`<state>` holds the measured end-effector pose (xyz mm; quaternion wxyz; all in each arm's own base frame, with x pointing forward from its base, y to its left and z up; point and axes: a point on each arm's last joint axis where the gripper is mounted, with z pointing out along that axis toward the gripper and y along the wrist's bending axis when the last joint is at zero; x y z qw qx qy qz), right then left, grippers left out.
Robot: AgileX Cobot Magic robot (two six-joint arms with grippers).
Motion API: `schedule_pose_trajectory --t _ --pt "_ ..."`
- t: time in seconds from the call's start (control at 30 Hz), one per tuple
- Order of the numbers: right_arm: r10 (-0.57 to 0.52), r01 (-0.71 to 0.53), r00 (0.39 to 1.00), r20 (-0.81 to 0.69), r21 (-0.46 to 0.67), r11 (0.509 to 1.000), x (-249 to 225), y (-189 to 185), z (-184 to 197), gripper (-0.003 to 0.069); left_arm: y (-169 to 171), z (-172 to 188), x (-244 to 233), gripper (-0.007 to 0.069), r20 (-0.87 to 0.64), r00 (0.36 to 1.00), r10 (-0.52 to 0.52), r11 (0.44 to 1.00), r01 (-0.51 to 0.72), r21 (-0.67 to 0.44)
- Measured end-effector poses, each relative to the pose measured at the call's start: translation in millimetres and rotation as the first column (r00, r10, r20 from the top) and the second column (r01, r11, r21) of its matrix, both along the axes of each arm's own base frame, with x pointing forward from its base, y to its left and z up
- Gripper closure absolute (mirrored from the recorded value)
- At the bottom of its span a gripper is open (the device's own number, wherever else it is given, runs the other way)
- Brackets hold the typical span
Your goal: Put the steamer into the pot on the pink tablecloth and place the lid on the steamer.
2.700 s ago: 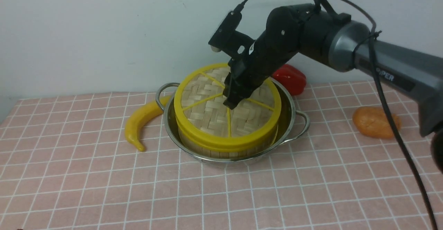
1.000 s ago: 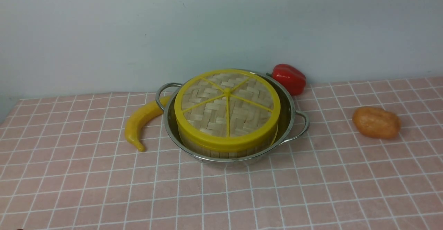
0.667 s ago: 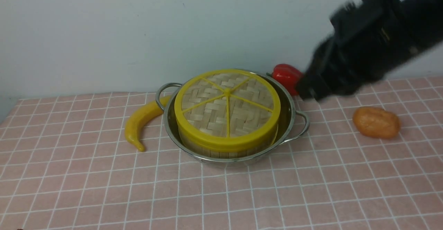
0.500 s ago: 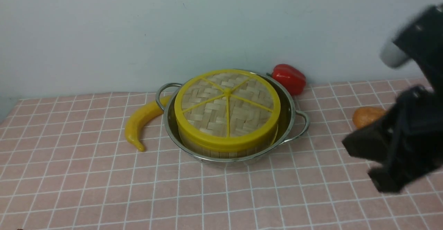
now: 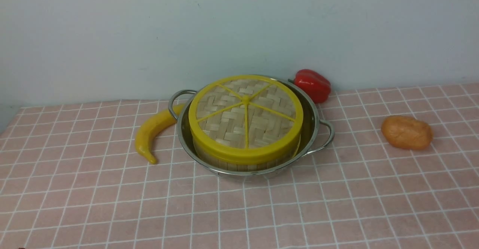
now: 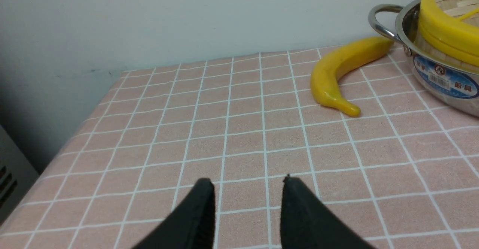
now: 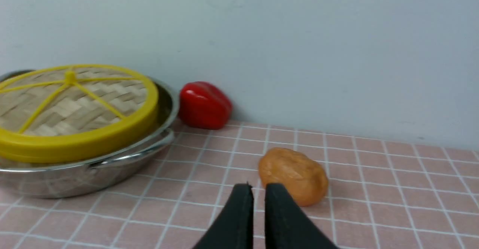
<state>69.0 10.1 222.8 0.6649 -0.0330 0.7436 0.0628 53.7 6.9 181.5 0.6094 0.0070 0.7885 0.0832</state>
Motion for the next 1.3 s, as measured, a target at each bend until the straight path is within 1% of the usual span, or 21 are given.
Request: schedule_pose_trajectory --t 0.07,0.2,0.3,0.4,0.7,1.3 --pt "-0.029 0.029 0.999 0.017 0.008 1.0 -5 -2 -13 0.0579 0 0 0 0.0382 0.0 1.0 0.0 1.0 0.0 0.0" --pt "-0.035 0.034 0.998 0.054 0.021 0.999 -12 -3 -23 0.0568 0 0 0 0.0382 0.0 1.0 0.0 1.0 0.0 0.0" --pt "-0.024 0.024 1.0 0.014 0.016 1.0 -13 -2 -27 0.0561 0 0 0 0.0382 0.0 1.0 0.0 1.0 0.0 0.001" --pt "-0.007 0.007 0.998 -0.063 0.009 1.0 -14 -1 -35 0.0547 0 0 0 0.0382 0.001 1.0 0.0 1.0 0.0 0.001" --pt "-0.013 0.019 0.997 -0.079 0.081 0.997 -14 -1 -35 0.0523 0 0 0 0.0382 0.001 1.0 0.0 1.0 0.0 0.001" --pt "-0.012 0.02 0.997 -0.081 0.094 0.995 -14 0 -35 0.0473 0 0 0 0.0382 0.001 1.0 0.0 1.0 0.0 0.001"
